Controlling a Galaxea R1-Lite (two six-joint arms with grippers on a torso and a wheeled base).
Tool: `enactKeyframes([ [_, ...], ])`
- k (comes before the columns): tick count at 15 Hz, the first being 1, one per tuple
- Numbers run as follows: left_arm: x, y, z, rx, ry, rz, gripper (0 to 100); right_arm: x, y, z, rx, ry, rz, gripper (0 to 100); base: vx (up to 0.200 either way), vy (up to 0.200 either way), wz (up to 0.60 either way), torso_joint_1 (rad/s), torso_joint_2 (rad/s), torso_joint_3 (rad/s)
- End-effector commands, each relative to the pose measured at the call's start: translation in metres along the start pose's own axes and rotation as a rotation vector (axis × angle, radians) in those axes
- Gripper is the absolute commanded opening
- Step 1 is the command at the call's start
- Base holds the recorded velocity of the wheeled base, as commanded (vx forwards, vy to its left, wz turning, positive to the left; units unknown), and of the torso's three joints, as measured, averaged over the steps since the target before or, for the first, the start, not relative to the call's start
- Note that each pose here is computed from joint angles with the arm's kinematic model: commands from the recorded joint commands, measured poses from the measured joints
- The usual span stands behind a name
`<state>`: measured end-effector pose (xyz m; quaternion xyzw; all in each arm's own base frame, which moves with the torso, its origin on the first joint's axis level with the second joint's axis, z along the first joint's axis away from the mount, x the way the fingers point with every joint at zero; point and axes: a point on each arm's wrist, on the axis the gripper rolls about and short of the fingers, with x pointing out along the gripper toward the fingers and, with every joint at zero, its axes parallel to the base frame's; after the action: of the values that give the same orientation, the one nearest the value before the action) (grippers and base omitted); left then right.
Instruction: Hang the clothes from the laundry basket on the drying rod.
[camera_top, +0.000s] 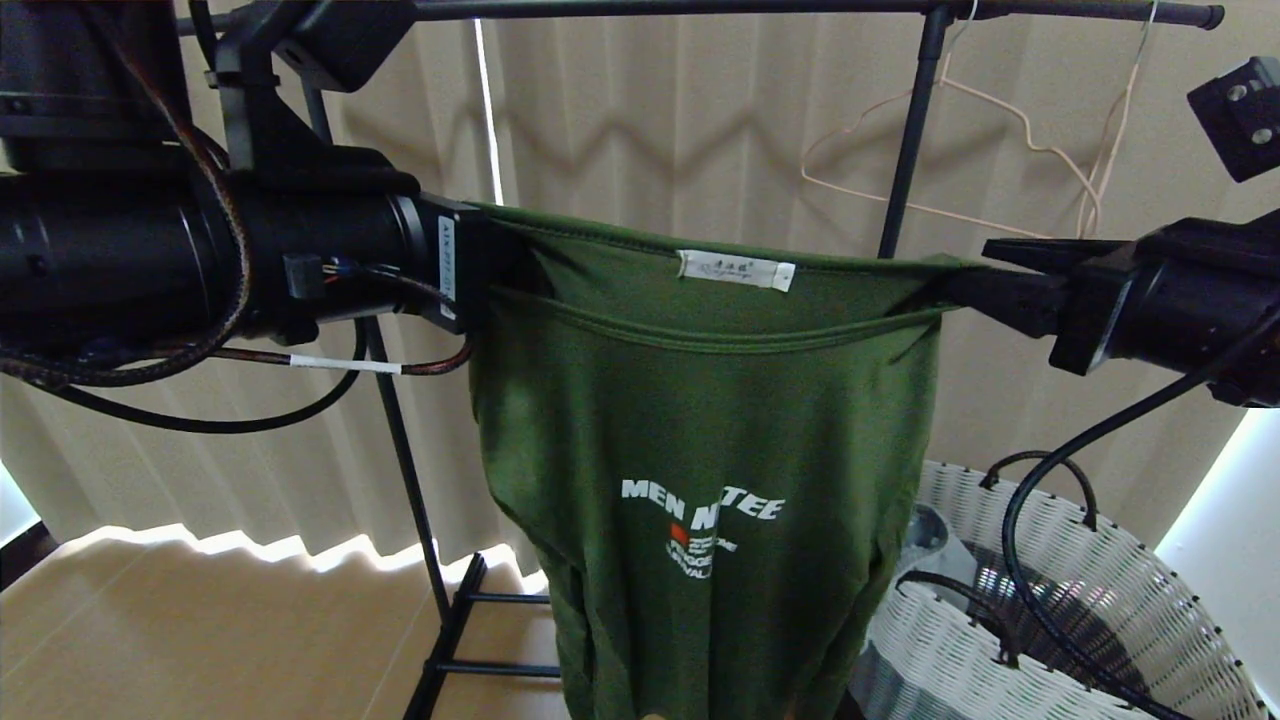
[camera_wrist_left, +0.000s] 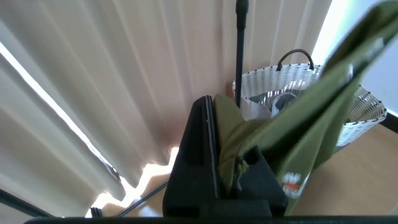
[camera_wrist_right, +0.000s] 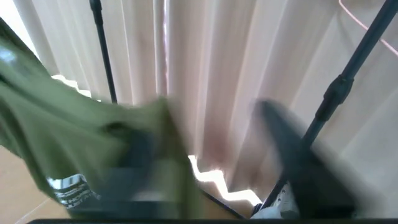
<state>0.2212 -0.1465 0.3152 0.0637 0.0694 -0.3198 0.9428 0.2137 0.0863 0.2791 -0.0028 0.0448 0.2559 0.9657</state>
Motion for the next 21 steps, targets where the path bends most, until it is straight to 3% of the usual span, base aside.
enactKeyframes([
  [1,0.001,0.000,-0.001,0.000,0.000,-0.001,0,-0.003,0.001,-0.025,0.007,0.079,0.002,100,0.000,0.000,0.00,0.000,0.00,0.000],
  [2,0.006,0.000,-0.009,0.003,0.019,0.000,0,-0.008,0.002,-0.037,-0.003,0.094,0.005,100,0.000,0.000,0.00,0.000,0.00,0.000],
  [4,0.010,-0.001,-0.019,0.005,0.025,0.000,0,-0.009,0.008,-0.037,-0.021,0.017,0.035,100,0.000,0.000,0.00,0.000,0.00,0.000],
  [8,0.018,0.006,-0.028,0.031,0.058,0.035,0,-0.026,0.025,-0.061,-0.019,0.066,0.152,100,0.000,0.000,0.00,0.000,0.00,0.000],
  [11,0.019,0.008,-0.030,0.032,0.072,0.089,0,-0.040,0.031,-0.057,-0.023,0.027,0.253,100,0.000,0.000,0.00,0.000,0.00,0.000],
  [15,0.019,0.013,-0.037,0.047,0.103,0.134,0,-0.047,0.030,-0.064,-0.020,0.042,0.253,100,0.000,0.000,0.00,0.000,0.00,0.000],
  [21,0.017,0.013,-0.040,0.046,0.111,0.136,0,-0.056,0.031,-0.059,-0.027,0.007,0.251,100,0.000,0.000,0.00,0.000,0.00,0.000],
])
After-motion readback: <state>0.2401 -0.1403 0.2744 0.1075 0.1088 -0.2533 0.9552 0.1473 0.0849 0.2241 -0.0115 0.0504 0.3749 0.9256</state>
